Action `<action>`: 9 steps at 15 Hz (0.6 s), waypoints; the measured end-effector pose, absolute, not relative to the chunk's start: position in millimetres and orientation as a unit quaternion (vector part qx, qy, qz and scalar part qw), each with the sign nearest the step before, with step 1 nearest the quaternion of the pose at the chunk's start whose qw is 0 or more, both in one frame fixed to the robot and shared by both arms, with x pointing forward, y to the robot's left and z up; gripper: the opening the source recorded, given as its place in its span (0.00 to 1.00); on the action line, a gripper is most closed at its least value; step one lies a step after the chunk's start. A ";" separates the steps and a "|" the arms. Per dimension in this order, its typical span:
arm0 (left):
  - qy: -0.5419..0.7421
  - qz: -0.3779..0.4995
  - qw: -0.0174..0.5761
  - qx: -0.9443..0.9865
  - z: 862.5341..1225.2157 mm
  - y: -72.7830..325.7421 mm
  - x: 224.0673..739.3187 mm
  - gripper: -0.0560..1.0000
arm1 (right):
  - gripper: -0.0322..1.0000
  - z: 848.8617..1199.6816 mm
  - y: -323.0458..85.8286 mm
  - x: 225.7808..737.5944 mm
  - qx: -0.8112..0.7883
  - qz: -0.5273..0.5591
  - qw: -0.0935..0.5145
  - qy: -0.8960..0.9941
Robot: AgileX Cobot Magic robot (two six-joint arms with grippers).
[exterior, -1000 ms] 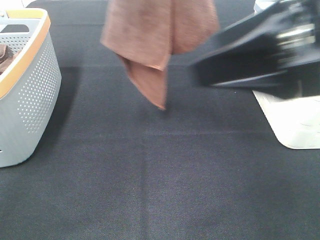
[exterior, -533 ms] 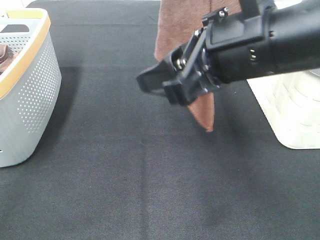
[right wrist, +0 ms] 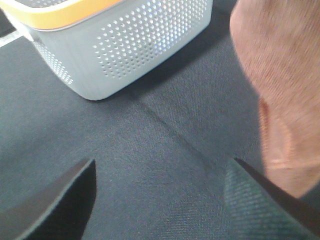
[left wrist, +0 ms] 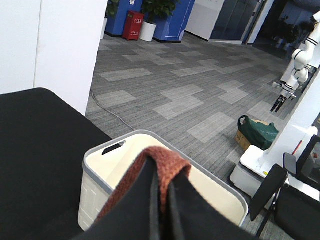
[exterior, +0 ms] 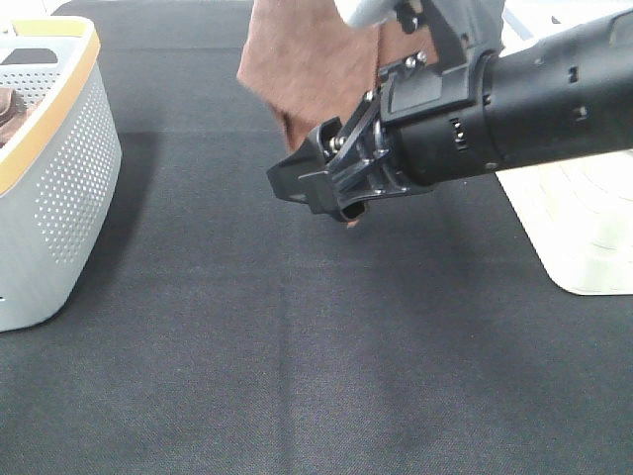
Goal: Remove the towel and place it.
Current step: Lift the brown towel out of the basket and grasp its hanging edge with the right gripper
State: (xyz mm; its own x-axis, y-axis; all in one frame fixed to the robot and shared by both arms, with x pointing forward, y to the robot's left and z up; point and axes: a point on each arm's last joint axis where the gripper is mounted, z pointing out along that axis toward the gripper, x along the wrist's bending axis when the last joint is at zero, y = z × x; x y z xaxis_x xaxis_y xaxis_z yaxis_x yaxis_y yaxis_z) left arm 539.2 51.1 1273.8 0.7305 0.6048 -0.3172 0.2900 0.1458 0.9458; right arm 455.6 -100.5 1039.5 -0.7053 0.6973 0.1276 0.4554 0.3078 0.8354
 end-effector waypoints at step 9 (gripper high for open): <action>0.342 0.123 0.663 0.655 1274.4 51.9 537.6 0.05 | 0.69 1038.7 -103.3 462.5 0.385 0.468 0.159 0.780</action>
